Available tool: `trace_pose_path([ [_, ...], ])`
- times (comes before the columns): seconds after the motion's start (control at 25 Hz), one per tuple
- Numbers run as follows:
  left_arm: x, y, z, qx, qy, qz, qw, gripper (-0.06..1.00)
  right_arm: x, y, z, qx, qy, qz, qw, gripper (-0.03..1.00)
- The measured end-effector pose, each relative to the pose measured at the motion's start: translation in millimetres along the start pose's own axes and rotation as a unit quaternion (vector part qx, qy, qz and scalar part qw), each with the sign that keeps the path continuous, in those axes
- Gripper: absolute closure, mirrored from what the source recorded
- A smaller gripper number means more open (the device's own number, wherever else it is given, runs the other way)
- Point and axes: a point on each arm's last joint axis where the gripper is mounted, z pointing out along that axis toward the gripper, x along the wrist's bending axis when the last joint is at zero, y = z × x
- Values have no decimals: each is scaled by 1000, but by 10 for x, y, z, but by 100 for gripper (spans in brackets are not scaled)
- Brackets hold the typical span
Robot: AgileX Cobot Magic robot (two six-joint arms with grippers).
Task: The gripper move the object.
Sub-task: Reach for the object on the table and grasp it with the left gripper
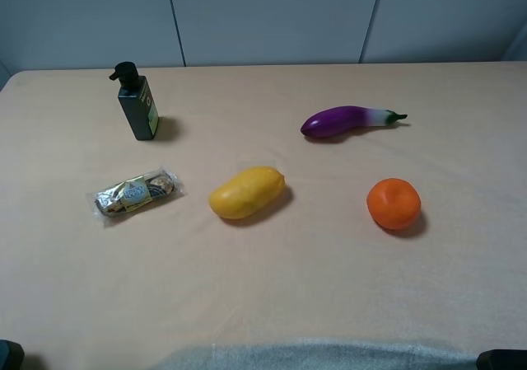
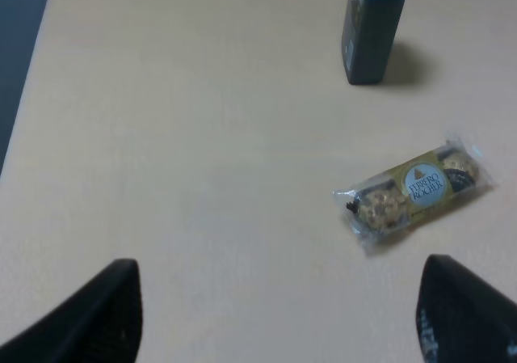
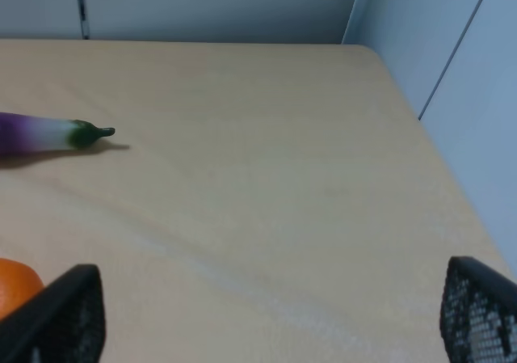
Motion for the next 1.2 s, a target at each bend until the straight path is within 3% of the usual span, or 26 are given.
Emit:
trace_pose_path([
  [1.2, 0, 0, 0, 0, 0, 0, 1000, 18, 0, 0, 0, 0, 0, 0, 1000, 34],
])
